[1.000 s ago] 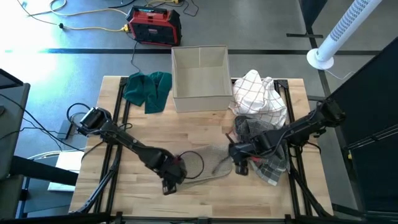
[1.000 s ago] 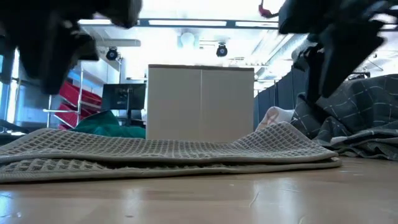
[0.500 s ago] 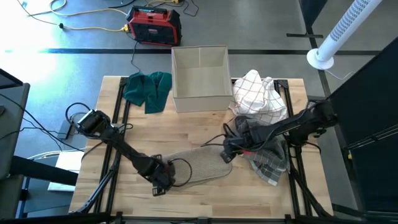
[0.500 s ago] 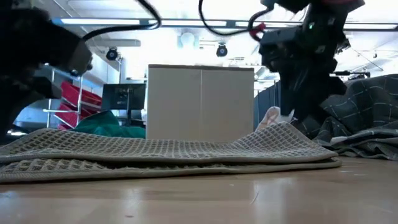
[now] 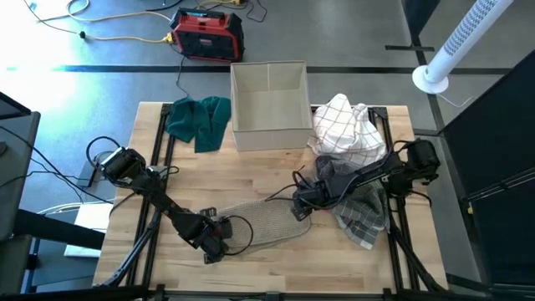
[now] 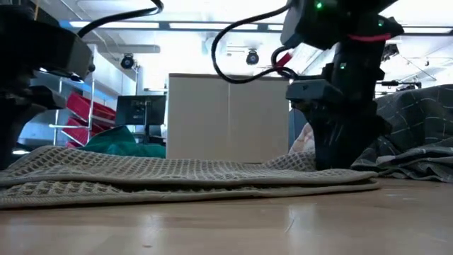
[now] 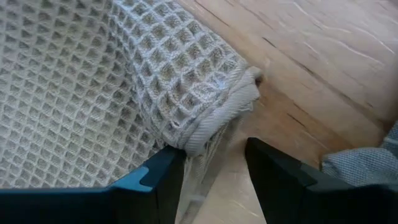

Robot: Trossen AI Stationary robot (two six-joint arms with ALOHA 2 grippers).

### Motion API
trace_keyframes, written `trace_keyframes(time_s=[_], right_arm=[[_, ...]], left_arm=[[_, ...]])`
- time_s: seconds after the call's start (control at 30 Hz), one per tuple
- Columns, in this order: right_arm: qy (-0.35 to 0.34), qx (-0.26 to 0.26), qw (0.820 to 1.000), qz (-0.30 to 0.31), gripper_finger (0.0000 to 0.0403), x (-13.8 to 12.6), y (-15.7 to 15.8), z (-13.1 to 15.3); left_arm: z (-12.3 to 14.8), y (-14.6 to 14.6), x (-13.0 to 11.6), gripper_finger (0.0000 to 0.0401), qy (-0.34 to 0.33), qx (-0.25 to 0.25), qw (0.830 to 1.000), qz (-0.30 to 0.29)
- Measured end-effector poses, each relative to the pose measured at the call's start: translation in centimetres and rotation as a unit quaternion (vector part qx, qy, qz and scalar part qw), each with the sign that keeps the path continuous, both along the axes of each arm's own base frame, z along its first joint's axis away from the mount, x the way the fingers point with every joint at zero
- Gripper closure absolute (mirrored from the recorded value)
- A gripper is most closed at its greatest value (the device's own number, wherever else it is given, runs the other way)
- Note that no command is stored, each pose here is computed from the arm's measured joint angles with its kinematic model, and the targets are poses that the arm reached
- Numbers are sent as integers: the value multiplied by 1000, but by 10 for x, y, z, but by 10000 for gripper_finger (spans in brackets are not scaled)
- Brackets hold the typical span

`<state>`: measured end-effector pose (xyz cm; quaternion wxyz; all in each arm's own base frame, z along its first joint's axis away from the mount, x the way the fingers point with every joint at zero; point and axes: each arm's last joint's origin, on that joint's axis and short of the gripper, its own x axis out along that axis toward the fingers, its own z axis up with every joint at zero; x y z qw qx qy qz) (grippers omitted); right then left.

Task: Fold towel
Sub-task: Fold the brown kitchen towel

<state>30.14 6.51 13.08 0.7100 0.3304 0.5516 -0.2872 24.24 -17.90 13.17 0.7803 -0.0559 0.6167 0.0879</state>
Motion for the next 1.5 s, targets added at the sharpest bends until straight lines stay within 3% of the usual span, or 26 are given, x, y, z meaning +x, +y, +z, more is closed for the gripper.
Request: trace_keyframes(time_s=[0.3, 0.5, 0.67, 0.93, 1.27, 1.5], right_arm=[[50, -22, 998, 39, 392, -13, -12, 8], [34, -55, 998, 15, 402, -31, -34, 48], [-50, -36, 998, 5, 402, -37, -38, 79], [-212, 55, 975, 43, 403, 0, -12, 83], [-329, 117, 934, 79, 403, 47, -9, 58], [-374, 130, 914, 87, 403, 62, -14, 48]], left_arm=[[-13, 16, 3, 310, -51, 28, 997, 47], [-13, 35, 26, 310, -102, 26, 992, 65], [-11, 56, 45, 310, -133, 20, 987, 87], [-10, 85, 60, 310, -150, 33, 984, 93], [-9, 96, 65, 310, -151, 35, 984, 90], [-9, 97, 65, 310, -152, 34, 984, 89]])
